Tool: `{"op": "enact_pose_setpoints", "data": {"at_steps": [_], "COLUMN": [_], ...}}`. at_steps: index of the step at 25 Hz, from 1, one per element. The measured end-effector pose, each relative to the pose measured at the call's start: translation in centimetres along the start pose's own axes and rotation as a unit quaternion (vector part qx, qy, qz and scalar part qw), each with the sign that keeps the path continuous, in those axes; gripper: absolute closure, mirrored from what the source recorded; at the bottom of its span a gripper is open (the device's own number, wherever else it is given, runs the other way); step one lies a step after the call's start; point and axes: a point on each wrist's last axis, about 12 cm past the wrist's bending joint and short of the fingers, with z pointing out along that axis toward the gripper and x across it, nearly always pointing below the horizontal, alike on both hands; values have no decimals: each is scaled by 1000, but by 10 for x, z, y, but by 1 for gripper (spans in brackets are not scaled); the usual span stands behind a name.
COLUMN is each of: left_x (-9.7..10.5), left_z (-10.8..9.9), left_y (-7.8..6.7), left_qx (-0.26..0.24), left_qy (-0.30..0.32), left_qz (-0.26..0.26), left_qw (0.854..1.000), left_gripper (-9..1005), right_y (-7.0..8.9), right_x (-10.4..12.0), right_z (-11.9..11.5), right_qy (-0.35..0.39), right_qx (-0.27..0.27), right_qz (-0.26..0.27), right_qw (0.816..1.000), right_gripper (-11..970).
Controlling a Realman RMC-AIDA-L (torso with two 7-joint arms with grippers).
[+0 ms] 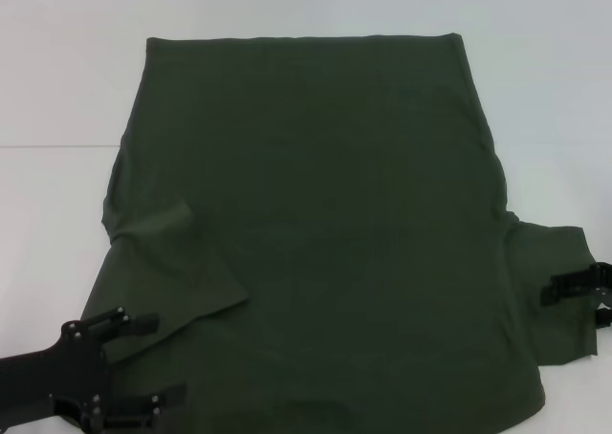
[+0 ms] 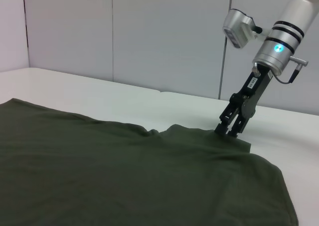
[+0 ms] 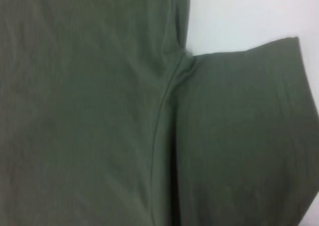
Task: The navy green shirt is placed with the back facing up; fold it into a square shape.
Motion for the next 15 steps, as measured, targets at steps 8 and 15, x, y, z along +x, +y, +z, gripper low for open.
{"op": "enact_pose_setpoints", "data": {"at_steps": [8,15], "left_x": [-1,-1], "left_z": [1,2], "left_y": [1,2], "left_qx": [-1,-5], "left_qy": [0,2], "left_qz": [2,1], "left_qw": [1000,1000], "left_gripper": [59,59], "right_y": [2,7], "right_x": [-2,-3], "right_z": [1,4], "right_qy": [3,4], "right_qx": [11,15], "right_qz": [-12,-22], "right_qw": [1000,1000], "right_gripper": [110,113]}}
